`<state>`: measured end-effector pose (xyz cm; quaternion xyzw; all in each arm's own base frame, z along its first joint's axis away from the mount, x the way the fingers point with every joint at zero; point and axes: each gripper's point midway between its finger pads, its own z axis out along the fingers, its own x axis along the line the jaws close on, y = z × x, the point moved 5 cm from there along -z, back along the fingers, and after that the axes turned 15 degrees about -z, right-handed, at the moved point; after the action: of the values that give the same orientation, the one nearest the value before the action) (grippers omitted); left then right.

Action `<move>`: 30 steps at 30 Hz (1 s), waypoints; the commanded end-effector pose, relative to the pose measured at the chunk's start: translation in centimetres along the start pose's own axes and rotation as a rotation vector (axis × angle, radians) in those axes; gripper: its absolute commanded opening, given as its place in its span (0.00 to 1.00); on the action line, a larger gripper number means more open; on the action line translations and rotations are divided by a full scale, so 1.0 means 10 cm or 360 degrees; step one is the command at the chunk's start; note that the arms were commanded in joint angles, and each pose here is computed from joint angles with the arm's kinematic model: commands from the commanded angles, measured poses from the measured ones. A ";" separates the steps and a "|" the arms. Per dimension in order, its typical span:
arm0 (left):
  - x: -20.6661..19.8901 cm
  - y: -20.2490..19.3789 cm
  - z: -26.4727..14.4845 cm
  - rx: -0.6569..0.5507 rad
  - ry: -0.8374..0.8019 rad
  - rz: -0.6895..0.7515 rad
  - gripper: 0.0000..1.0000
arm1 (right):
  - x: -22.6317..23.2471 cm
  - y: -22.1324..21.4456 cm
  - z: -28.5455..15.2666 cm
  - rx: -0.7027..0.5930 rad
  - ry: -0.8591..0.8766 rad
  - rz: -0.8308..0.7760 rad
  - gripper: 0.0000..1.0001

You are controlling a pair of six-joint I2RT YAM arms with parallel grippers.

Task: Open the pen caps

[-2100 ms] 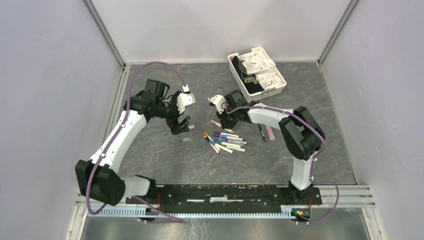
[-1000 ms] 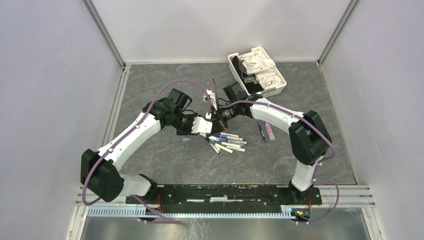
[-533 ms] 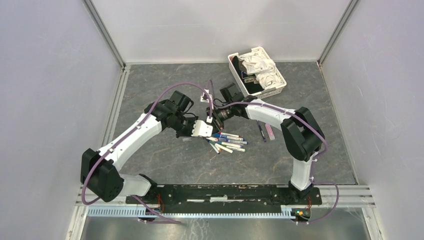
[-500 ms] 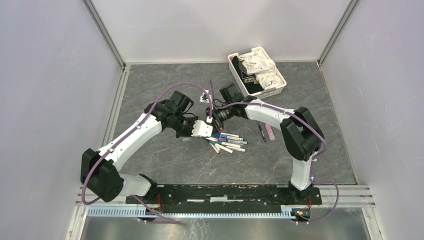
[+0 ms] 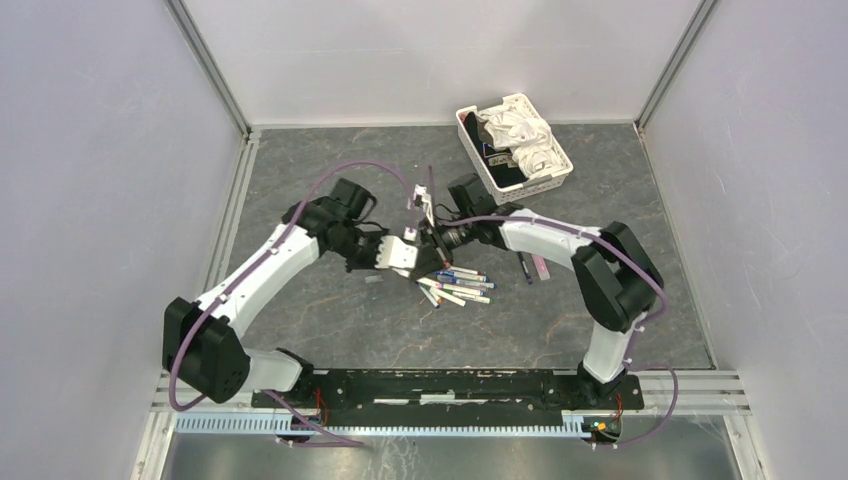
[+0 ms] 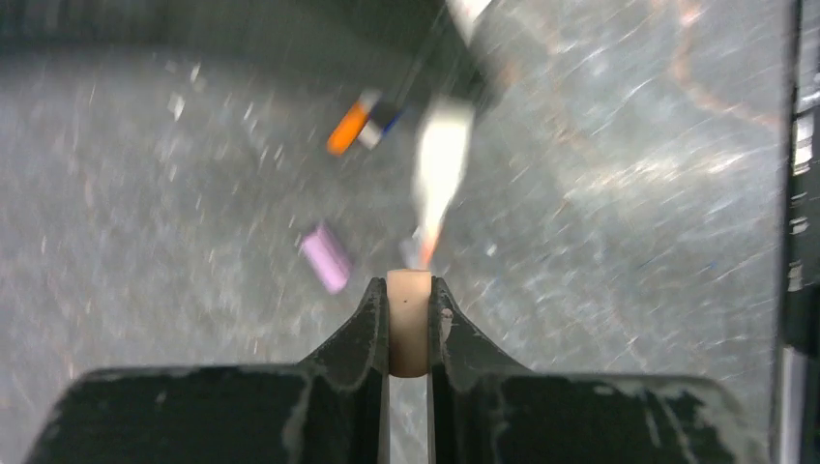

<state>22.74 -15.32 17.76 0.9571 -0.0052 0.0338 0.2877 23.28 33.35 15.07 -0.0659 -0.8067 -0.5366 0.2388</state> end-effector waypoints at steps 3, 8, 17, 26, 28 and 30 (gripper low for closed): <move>0.58 -0.47 -0.41 0.0143 0.0358 -0.0055 0.02 | 0.05 -0.38 -0.46 0.0118 -0.0304 0.0126 0.00; 0.55 -0.51 -0.35 0.0061 0.0355 -0.0122 0.02 | -0.04 -0.39 -0.73 0.0136 -0.0536 0.0162 0.00; 0.52 -0.93 0.30 0.0044 0.0390 -0.0478 0.02 | -0.34 -0.91 -2.10 0.0009 -0.1994 0.0515 0.00; 0.58 -1.10 0.58 0.0066 0.0428 -0.0643 0.12 | -0.23 -1.52 -2.72 0.0077 -0.2729 0.0685 0.00; 0.56 -1.10 0.62 0.0061 0.0398 -0.0667 0.20 | -0.26 -1.60 -2.76 0.0143 -0.2787 0.0715 0.00; 0.55 -1.08 0.64 0.0043 0.0377 -0.0696 0.27 | -0.29 -1.66 -2.81 0.0176 -0.2832 0.0739 0.00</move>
<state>27.96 -8.71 6.27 0.9431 0.2098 0.0782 0.2458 26.84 3.70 7.95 -0.5797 -0.7286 -0.2149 -0.2947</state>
